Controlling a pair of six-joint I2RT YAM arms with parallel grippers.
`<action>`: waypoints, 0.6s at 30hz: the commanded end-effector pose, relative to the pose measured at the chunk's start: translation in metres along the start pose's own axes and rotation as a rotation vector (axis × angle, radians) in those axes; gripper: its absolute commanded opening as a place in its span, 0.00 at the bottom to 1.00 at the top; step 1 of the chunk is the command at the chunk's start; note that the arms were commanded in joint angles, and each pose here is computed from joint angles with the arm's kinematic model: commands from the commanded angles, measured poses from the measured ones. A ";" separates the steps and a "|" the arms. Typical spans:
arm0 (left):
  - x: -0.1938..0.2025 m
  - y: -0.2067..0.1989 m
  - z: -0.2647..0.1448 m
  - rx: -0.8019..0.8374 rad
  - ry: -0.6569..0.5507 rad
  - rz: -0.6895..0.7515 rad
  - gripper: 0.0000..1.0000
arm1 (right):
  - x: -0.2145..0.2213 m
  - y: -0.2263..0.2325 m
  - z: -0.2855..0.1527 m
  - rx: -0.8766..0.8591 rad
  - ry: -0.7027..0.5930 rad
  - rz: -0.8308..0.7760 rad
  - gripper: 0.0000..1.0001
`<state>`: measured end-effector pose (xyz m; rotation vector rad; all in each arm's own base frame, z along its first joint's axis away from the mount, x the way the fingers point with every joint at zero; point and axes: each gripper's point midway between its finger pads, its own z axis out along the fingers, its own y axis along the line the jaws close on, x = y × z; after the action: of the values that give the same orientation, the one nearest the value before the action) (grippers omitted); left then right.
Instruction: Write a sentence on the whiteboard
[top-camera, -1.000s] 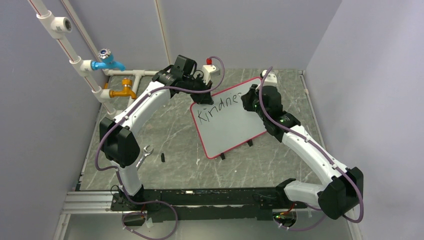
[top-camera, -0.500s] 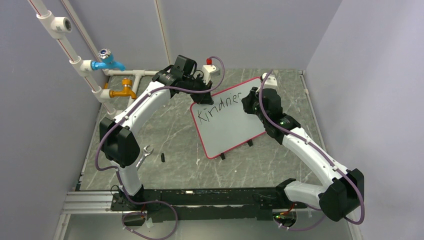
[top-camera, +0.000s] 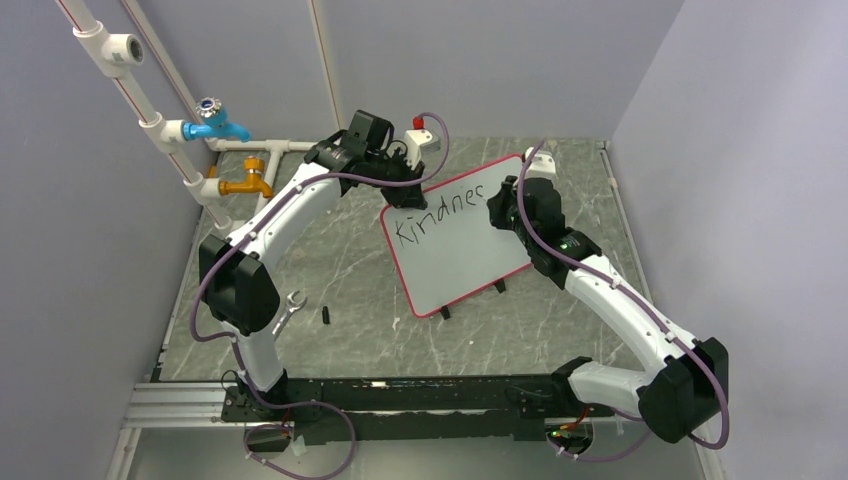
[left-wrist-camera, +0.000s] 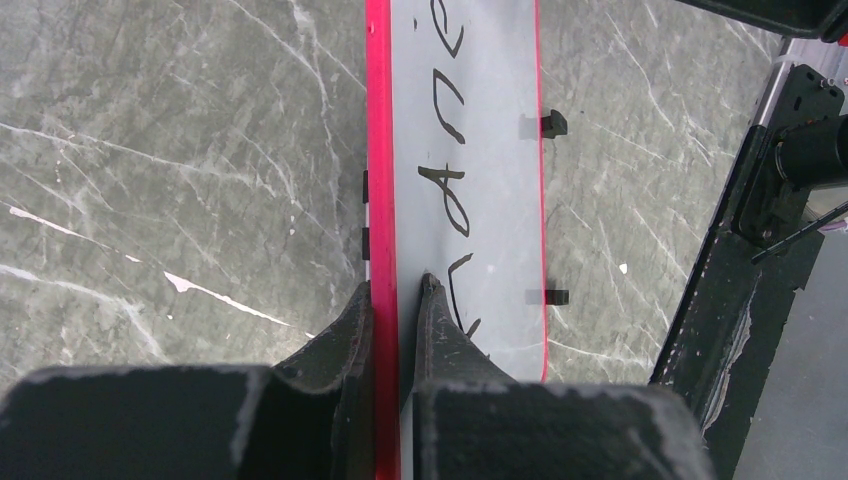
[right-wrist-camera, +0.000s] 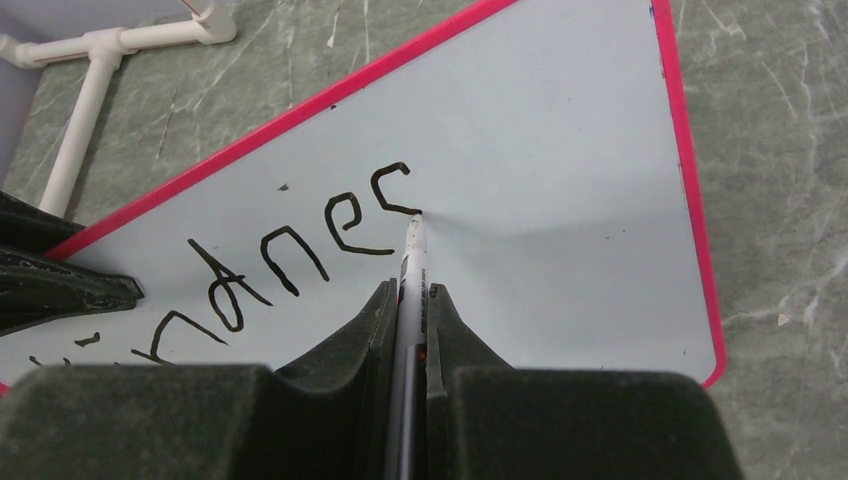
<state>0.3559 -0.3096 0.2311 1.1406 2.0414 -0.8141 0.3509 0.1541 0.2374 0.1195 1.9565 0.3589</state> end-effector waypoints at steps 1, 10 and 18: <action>0.068 0.024 0.014 -0.096 0.252 0.070 0.00 | 0.000 0.004 -0.005 -0.036 0.002 0.002 0.00; 0.068 0.023 0.014 -0.097 0.252 0.072 0.00 | -0.007 0.015 -0.007 -0.088 -0.008 0.013 0.00; 0.068 0.023 0.013 -0.098 0.253 0.073 0.00 | -0.017 0.023 -0.008 -0.114 -0.027 0.018 0.00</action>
<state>0.3558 -0.3097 0.2311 1.1411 2.0412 -0.8143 0.3460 0.1620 0.2367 0.0829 1.9685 0.4155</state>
